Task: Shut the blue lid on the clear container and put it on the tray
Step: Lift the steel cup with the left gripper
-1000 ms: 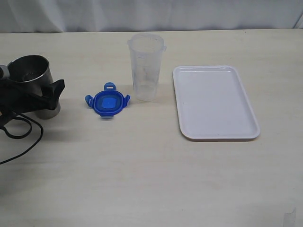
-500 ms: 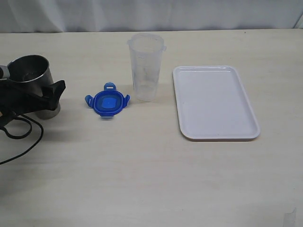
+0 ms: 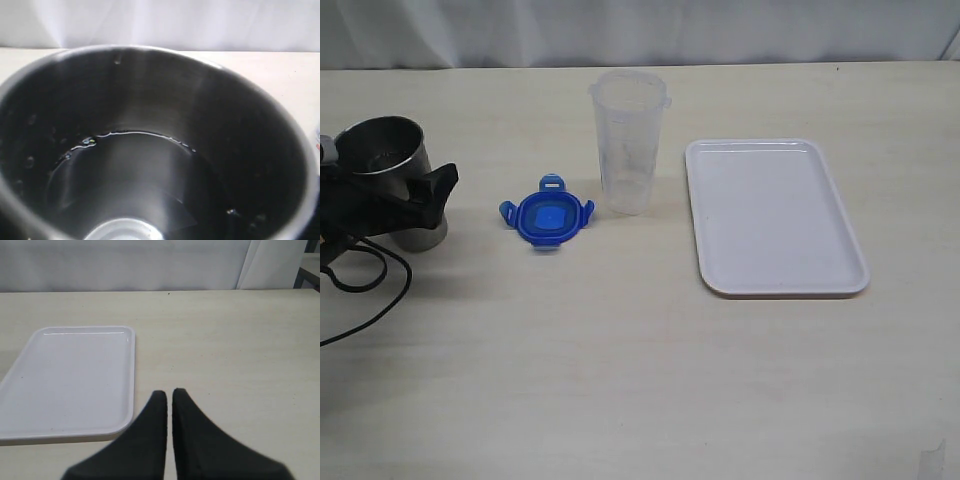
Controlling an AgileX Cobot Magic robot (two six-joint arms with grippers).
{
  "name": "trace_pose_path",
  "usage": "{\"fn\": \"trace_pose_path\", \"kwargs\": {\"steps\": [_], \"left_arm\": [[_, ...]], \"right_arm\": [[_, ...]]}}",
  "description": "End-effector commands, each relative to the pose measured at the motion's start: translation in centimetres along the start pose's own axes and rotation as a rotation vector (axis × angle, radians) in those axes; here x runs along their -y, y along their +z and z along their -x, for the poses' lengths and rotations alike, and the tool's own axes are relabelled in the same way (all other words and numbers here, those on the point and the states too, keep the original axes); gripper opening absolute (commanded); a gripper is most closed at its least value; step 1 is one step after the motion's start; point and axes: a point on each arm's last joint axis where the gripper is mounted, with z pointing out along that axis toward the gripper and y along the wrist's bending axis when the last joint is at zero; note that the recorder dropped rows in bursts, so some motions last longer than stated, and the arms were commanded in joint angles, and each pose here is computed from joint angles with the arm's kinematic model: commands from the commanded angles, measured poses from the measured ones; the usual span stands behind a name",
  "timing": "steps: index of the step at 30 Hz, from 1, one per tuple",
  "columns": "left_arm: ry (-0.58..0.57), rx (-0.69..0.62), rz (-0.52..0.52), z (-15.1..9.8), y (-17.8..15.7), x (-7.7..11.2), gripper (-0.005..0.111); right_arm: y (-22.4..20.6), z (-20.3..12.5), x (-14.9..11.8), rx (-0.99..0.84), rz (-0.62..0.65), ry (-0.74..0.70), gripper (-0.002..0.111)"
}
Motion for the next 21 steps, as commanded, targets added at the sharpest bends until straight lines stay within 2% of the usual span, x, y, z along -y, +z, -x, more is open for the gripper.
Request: {"fn": "trace_pose_path", "kwargs": {"steps": [1, 3, 5, 6, 9, 15, 21], "left_arm": [[-0.006, 0.015, -0.003, 0.1, 0.1, -0.01, 0.105], [-0.006, 0.015, -0.003, 0.1, 0.1, -0.01, 0.102], [-0.006, 0.015, -0.003, 0.1, 0.1, -0.01, 0.089], [-0.004, 0.015, -0.003, 0.1, 0.1, -0.01, 0.077], [0.001, -0.003, 0.001, -0.07, 0.1, -0.04, 0.054], [-0.009, -0.056, -0.031, -0.55, 0.08, 0.25, 0.0], [-0.01, -0.055, -0.035, -0.54, 0.08, 0.29, 0.0]], "right_arm": [[-0.01, 0.04, 0.01, 0.013, -0.003, -0.005, 0.004], [-0.01, 0.04, 0.01, 0.013, -0.003, -0.005, 0.004], [-0.01, 0.04, 0.01, 0.013, -0.003, -0.005, 0.004], [-0.01, 0.04, 0.01, 0.013, -0.003, -0.005, 0.004], [-0.01, 0.04, 0.01, 0.013, -0.003, -0.005, 0.004], [-0.01, 0.04, 0.01, 0.013, -0.003, -0.005, 0.004], [-0.01, 0.04, 0.01, 0.013, -0.003, -0.005, 0.004]]}}
